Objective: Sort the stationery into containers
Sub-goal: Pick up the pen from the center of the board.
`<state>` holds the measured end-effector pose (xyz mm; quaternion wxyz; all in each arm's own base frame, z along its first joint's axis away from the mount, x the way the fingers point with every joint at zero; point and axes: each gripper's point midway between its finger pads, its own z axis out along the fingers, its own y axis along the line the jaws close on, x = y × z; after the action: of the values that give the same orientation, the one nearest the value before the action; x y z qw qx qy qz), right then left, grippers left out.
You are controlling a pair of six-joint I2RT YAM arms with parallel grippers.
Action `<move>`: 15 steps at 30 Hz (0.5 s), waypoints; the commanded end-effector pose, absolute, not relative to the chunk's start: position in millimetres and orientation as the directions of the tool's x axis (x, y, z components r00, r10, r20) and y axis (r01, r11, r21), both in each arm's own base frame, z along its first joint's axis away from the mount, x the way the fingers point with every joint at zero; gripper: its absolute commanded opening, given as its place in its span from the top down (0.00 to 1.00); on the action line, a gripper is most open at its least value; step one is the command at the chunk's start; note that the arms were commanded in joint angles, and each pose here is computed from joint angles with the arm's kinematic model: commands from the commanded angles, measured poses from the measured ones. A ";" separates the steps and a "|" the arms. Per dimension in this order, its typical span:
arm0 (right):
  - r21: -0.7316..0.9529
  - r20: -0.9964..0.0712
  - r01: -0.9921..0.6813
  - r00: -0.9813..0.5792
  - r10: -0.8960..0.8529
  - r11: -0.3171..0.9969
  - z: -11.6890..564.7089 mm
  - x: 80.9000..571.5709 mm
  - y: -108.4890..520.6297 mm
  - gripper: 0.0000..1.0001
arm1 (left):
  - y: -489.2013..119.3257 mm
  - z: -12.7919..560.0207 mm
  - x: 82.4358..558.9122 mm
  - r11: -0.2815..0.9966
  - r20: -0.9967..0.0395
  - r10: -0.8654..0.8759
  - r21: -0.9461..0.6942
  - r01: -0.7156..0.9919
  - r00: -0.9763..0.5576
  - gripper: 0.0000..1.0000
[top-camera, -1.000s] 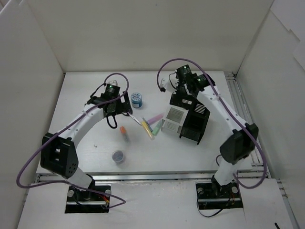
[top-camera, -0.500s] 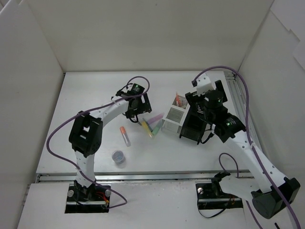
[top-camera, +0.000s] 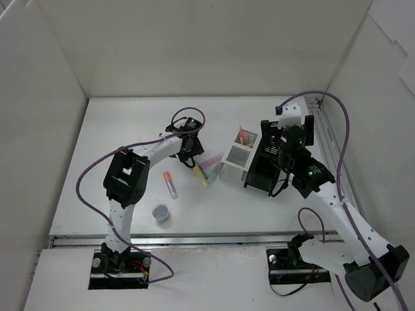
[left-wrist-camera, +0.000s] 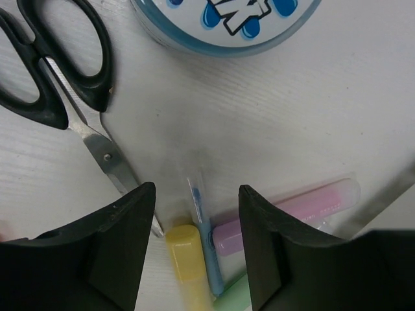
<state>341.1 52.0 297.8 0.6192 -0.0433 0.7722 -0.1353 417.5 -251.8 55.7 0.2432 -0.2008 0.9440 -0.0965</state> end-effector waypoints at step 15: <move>-0.182 -0.977 0.228 -0.153 -0.149 0.957 314.7 342.7 37.5 0.02 | -265.6 59.5 432.4 0.887 -0.468 -0.460 -0.273 -0.372 -0.754 0.96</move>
<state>341.5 47.3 294.4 0.6201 -0.0210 0.7714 -0.1415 421.2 -262.4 35.8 0.2450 -0.2122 0.9431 -0.0746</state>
